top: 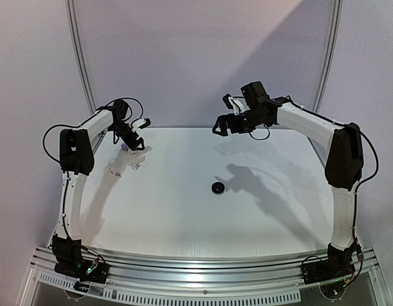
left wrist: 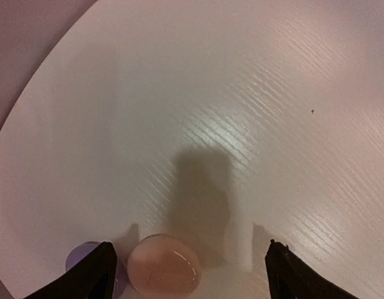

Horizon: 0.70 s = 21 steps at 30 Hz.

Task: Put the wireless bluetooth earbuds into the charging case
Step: Pick up the charging case from the corner of the board.

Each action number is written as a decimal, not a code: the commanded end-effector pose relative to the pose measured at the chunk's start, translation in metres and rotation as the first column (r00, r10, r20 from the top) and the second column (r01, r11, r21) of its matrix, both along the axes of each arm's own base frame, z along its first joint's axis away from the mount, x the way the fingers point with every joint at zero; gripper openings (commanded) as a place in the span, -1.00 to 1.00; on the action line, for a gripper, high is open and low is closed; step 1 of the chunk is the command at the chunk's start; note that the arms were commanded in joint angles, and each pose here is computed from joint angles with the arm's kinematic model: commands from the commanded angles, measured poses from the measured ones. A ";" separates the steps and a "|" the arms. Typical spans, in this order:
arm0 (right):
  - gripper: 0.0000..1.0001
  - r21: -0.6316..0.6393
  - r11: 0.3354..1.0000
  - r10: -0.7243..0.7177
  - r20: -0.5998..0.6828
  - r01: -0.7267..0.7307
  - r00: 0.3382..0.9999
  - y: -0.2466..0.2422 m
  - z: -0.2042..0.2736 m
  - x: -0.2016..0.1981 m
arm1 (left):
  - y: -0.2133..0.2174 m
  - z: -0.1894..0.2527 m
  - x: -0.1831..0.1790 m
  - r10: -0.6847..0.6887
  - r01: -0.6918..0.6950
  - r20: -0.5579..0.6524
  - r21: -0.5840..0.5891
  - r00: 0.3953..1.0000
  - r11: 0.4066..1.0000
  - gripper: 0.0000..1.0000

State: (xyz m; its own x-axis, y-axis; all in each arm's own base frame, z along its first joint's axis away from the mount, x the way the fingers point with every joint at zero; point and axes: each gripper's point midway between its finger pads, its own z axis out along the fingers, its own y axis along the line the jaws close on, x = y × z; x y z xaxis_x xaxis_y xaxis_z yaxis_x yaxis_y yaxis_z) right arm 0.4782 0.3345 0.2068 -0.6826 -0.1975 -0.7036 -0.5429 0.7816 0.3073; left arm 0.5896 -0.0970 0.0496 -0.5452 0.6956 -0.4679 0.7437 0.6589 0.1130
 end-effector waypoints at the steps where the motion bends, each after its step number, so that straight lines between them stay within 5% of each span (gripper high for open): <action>1: 0.98 -0.031 0.999 0.024 -0.001 -0.024 1.000 0.001 -0.010 0.007 | 0.007 -0.018 -0.011 -0.029 0.028 -0.054 -0.018 0.998 0.999 0.66; 21: 0.98 -0.034 0.999 0.026 0.006 -0.026 1.000 0.002 -0.004 0.010 | 0.026 -0.043 -0.012 -0.015 0.013 -0.078 -0.028 0.997 1.000 0.62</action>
State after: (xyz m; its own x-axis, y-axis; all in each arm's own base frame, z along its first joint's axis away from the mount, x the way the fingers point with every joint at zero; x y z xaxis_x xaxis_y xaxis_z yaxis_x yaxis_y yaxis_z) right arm 0.4805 0.3359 0.1977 -0.6877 -0.2377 -0.6860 -0.5560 0.7800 0.2872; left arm 0.5791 -0.0826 0.0268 -0.5514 0.6951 -0.4613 0.7642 0.6427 0.0550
